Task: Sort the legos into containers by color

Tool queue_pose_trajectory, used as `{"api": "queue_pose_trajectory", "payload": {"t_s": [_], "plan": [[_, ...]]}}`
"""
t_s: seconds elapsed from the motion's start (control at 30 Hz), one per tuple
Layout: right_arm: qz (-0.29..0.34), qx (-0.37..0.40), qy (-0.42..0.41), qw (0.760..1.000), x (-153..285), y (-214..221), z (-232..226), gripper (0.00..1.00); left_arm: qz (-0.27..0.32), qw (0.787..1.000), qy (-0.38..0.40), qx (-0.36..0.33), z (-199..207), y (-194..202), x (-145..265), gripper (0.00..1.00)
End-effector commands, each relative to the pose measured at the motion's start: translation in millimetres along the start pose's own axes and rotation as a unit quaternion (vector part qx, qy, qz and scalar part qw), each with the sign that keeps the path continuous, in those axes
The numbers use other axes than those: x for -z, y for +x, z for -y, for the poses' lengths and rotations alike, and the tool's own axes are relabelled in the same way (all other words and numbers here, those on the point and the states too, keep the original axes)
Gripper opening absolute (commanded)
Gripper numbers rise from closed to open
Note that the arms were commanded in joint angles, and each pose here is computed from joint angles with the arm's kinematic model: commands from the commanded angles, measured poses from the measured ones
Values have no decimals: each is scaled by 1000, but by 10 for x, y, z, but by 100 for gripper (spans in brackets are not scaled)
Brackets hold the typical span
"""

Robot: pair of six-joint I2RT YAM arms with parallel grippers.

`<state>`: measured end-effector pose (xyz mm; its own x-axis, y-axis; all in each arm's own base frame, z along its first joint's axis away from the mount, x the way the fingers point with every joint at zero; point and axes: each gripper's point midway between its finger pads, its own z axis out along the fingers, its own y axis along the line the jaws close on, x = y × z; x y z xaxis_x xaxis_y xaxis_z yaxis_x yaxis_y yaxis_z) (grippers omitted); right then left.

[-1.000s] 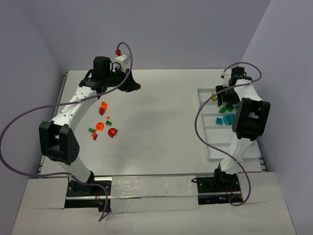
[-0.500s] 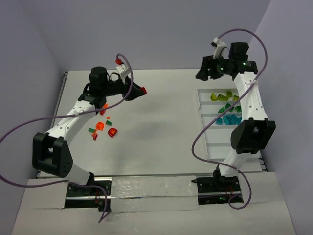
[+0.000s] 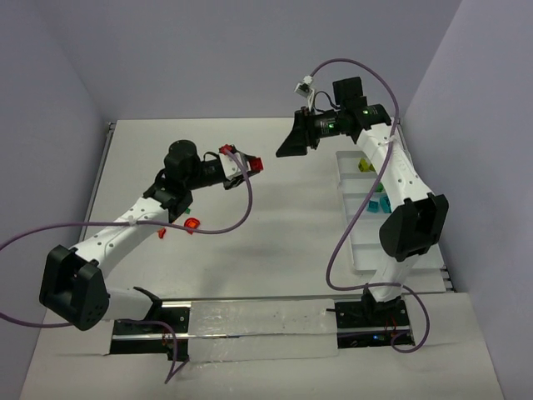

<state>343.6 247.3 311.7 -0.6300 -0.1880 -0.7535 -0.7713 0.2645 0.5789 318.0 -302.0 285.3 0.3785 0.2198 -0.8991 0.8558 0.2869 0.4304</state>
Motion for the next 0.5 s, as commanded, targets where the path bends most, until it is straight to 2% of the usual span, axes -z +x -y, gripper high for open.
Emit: {"api": "queue_pose_trajectory", "payload": {"t_s": [0.0,0.47], "plan": [[4,22,-52,998,-57,-95,-281,79,34,996,-26,-75,-63,-300,-10,0],[-35,17,-69,997,-282,147,-282,78,64,992,-41,-98,-53,-512,-93,0]]}}
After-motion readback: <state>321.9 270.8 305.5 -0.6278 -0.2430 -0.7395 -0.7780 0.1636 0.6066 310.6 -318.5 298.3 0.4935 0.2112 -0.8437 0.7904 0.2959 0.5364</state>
